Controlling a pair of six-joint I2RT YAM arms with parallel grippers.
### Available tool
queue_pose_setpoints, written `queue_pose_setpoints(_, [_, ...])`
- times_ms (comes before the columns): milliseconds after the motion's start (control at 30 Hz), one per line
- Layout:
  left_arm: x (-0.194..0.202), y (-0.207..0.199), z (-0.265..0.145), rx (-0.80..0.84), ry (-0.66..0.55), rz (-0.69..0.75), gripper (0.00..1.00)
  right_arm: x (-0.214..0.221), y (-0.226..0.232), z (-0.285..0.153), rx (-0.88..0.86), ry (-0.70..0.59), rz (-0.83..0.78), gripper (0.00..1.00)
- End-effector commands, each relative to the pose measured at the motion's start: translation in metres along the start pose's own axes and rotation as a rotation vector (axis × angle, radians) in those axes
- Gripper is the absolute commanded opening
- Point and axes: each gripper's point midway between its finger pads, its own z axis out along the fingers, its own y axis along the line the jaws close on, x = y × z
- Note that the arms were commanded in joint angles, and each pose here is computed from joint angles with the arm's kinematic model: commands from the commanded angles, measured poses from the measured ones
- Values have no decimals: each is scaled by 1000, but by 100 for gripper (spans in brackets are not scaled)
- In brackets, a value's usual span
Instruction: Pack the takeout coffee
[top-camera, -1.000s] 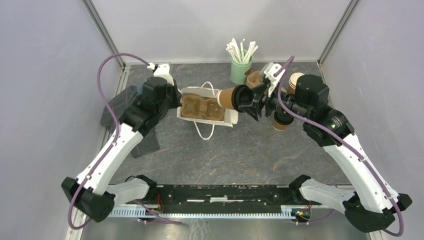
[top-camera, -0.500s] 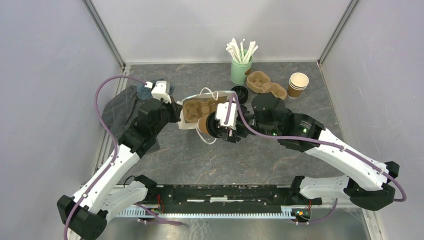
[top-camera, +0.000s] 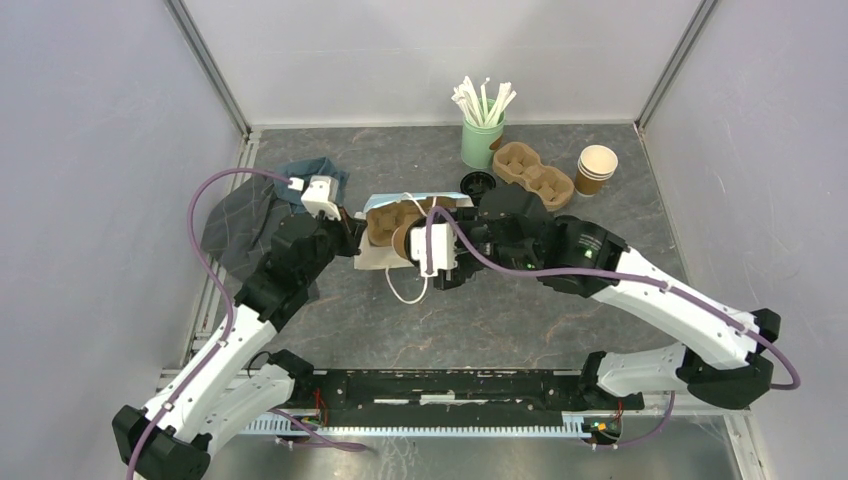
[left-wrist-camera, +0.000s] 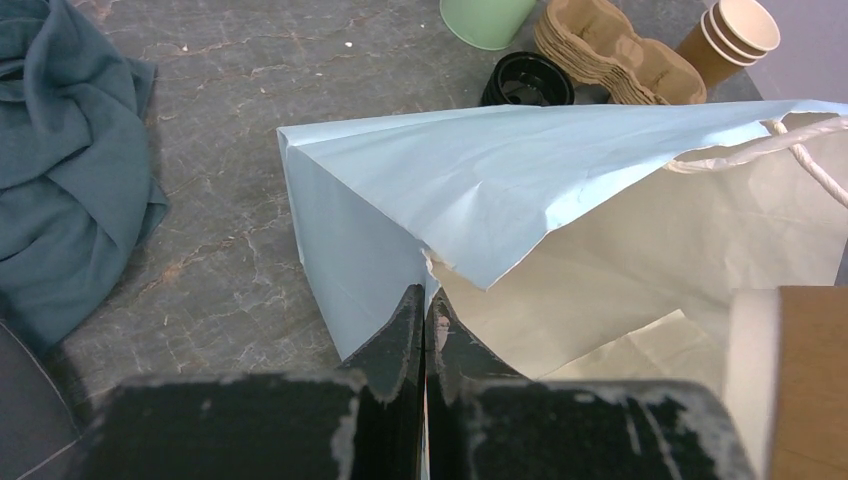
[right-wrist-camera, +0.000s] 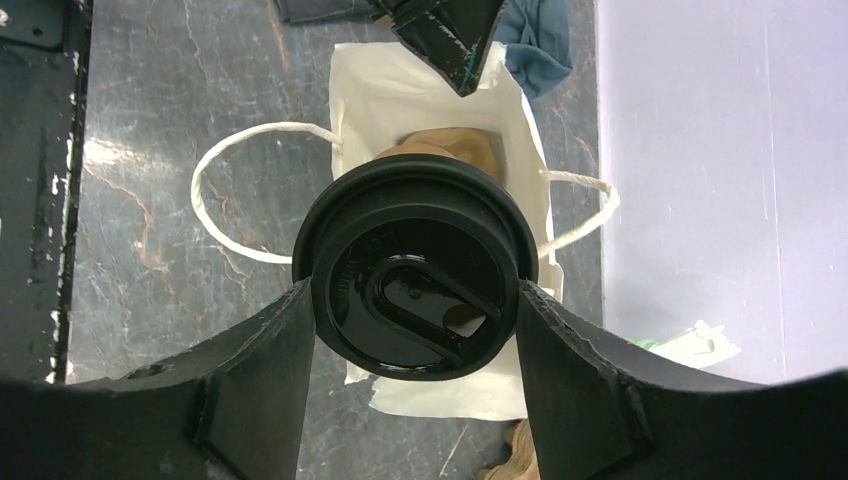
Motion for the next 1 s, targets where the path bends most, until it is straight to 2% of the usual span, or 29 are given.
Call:
queue_pose_setpoints(0, [-8, -4, -2, 36, -48, 56, 2, 1, -2, 19, -15, 9, -90, 0])
queue_pose_setpoints(167, [-5, -5, -6, 50, -54, 45, 2, 17, 5, 48, -61, 57, -137, 0])
queue_pose_setpoints(333, [-2, -7, -10, 60, -52, 19, 2, 27, 1, 82, -24, 58, -159, 0])
queue_pose_setpoints(433, [-2, -9, -12, 76, -61, 6, 2, 43, 4, 101, -39, 112, -204, 0])
queue_pose_setpoints(733, [7, -2, -16, 48, -58, -26, 2, 65, -13, 141, 34, 193, -300, 0])
queue_pose_setpoints(967, [10, 4, -23, 18, -89, -113, 2, 76, -13, 155, 48, 179, -308, 0])
